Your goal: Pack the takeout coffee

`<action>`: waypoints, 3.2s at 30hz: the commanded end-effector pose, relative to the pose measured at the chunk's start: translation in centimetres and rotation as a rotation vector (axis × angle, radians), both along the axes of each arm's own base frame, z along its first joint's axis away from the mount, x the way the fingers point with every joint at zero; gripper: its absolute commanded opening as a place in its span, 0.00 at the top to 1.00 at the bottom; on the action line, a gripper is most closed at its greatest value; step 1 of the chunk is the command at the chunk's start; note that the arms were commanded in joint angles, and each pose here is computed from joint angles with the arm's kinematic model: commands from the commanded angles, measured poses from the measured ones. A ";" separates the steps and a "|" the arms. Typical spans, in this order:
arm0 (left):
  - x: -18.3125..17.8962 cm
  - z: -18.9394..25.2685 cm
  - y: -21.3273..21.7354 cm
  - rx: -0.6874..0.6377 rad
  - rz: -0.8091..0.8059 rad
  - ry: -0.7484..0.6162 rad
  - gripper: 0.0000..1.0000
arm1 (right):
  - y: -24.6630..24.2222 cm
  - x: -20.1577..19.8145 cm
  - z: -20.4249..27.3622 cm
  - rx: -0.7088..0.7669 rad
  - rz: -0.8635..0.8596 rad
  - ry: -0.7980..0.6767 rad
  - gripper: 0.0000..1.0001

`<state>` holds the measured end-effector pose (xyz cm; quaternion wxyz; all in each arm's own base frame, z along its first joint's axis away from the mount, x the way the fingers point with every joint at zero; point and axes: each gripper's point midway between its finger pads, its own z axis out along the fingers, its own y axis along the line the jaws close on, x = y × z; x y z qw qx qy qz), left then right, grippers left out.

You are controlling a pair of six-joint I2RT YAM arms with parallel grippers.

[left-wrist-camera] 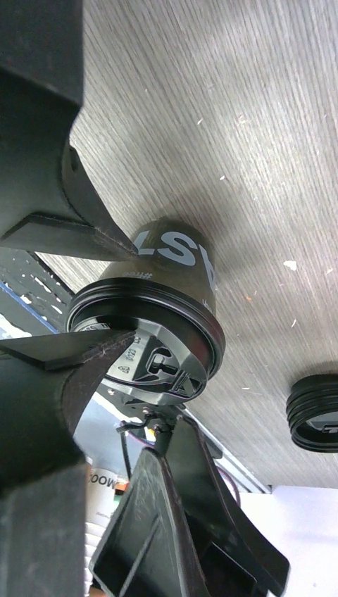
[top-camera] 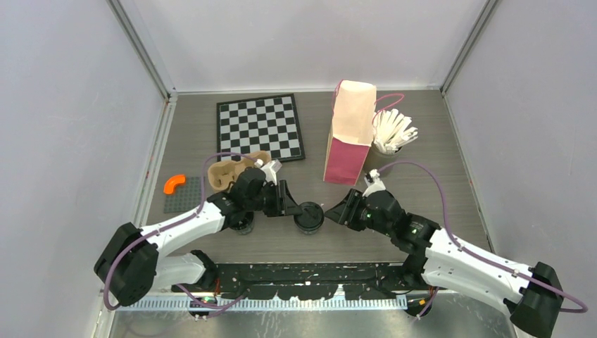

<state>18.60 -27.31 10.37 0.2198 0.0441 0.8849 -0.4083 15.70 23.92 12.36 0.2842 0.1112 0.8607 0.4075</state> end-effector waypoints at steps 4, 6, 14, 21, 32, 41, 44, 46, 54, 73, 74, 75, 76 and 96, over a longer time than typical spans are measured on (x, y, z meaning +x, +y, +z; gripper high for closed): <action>-1.4 -1.6 -0.2 0.005 -0.087 0.026 0.60 | -0.7 1.4 2.7 -0.183 0.079 -0.138 0.49; -1.5 -1.6 -0.4 0.003 -0.094 0.029 0.60 | -0.2 1.9 3.1 -0.205 0.099 -0.145 0.51; -1.7 -1.7 -0.7 0.005 -0.112 0.037 0.62 | 1.4 2.2 -0.3 -0.270 0.147 -0.058 0.67; -1.8 -1.5 -0.9 -0.014 -0.107 0.024 0.63 | 0.7 1.9 -2.0 -0.277 0.127 -0.031 0.76; 0.3 7.6 -0.8 -0.016 -0.072 -0.130 0.42 | 0.5 1.4 4.5 -0.294 0.234 -0.165 0.17; -0.2 13.9 4.3 0.109 0.024 -0.291 0.09 | 0.5 1.2 7.7 -0.431 0.335 -0.340 0.10; -1.6 14.8 7.1 0.136 0.073 -0.326 0.00 | 1.6 1.2 7.8 -0.442 0.373 -0.374 0.09; -2.9 15.1 8.7 0.136 0.089 -0.343 0.00 | 2.4 1.3 7.7 -0.452 0.390 -0.400 0.09; -6.2 13.5 13.2 0.183 0.108 -0.399 0.00 | 5.3 0.7 5.9 -0.577 0.468 -0.432 0.08; -6.8 13.4 14.7 0.168 0.142 -0.456 0.00 | 6.8 0.5 4.8 -0.738 0.497 -0.490 0.07; -6.8 13.5 14.7 0.166 0.146 -0.460 0.00 | 6.7 0.5 4.7 -0.746 0.498 -0.491 0.06; -6.8 13.6 14.8 0.162 0.152 -0.465 0.00 | 6.7 0.5 4.5 -0.755 0.502 -0.492 0.05; -6.8 13.7 14.9 0.160 0.156 -0.469 0.00 | 6.6 0.6 4.3 -0.761 0.503 -0.489 0.04; -6.9 13.9 15.5 0.154 0.187 -0.480 0.00 | 6.0 0.1 -0.1 -0.829 0.554 -0.430 0.03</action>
